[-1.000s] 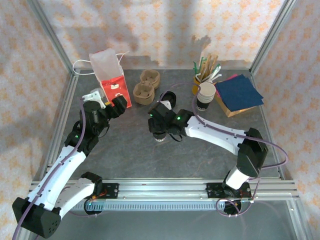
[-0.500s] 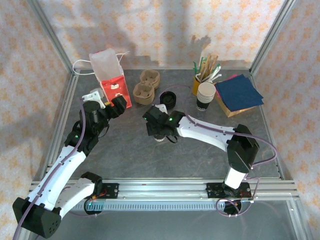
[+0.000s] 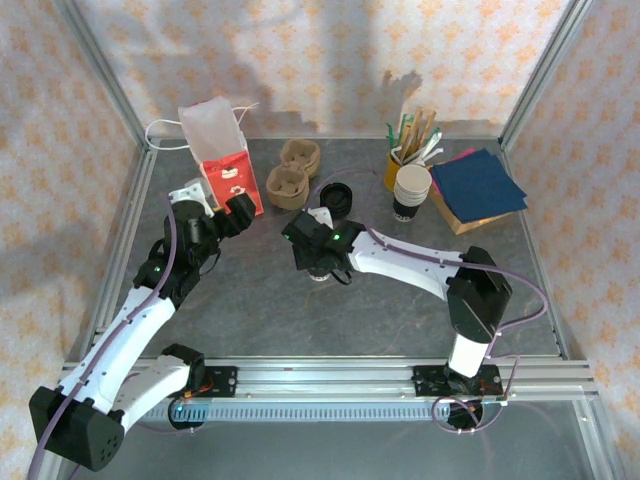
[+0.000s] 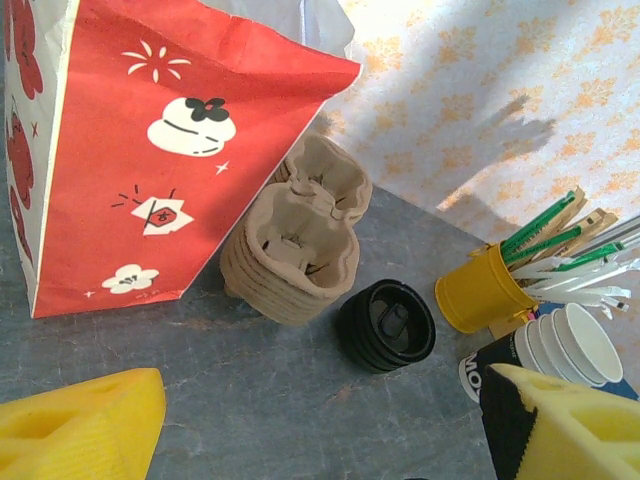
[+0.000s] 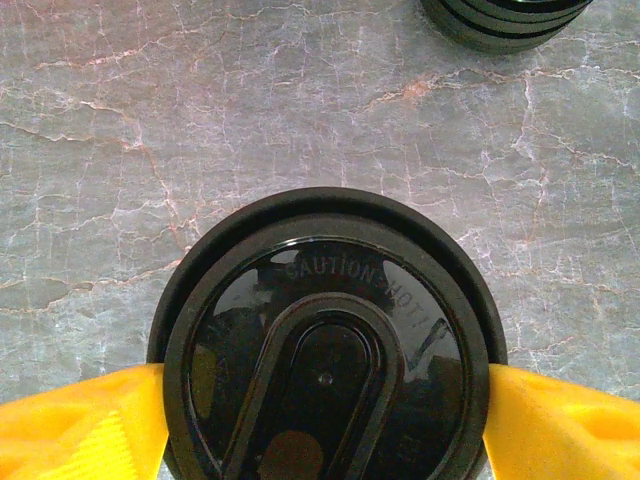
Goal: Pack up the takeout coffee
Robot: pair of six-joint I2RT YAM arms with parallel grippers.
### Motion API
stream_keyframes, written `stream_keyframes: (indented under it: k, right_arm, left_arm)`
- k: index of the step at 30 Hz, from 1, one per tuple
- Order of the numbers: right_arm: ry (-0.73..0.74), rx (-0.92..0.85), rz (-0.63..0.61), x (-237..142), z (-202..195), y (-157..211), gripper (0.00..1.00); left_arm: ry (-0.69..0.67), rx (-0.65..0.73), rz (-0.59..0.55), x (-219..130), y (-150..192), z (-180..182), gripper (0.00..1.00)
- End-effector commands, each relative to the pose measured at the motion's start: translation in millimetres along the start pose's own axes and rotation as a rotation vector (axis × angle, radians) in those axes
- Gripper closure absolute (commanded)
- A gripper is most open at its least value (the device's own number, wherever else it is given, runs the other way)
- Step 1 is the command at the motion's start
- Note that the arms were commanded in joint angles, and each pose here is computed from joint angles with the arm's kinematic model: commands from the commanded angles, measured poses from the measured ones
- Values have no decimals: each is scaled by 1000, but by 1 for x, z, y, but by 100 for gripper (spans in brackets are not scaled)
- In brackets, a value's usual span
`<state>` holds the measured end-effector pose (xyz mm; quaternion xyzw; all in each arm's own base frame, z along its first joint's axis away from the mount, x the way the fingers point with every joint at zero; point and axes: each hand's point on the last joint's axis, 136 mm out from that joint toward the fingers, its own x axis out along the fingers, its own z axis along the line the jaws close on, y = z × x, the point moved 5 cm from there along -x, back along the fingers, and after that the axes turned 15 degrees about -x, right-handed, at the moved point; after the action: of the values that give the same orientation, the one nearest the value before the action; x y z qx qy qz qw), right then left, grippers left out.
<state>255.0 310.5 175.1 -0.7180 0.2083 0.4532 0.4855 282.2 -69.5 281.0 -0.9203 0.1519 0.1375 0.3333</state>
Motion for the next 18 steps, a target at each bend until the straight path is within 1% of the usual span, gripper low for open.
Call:
stream_keyframes:
  k: [1, 9, 13, 18]
  right_arm:
    - [39, -28, 30, 4, 0, 3, 21]
    - [83, -47, 28, 2, -11, 6, 27]
    - [126, -20, 36, 3, -30, 12, 28]
    - [149, 60, 29, 1, -63, 21, 29]
  left_arm:
    - [-5, 1, 2, 0, 0, 3, 16]
    - [-8, 6, -8, -2, -3, 3, 16]
    - [-10, 3, -4, 0, -2, 4, 16]
    - [-6, 0, -3, 1, -3, 4, 16]
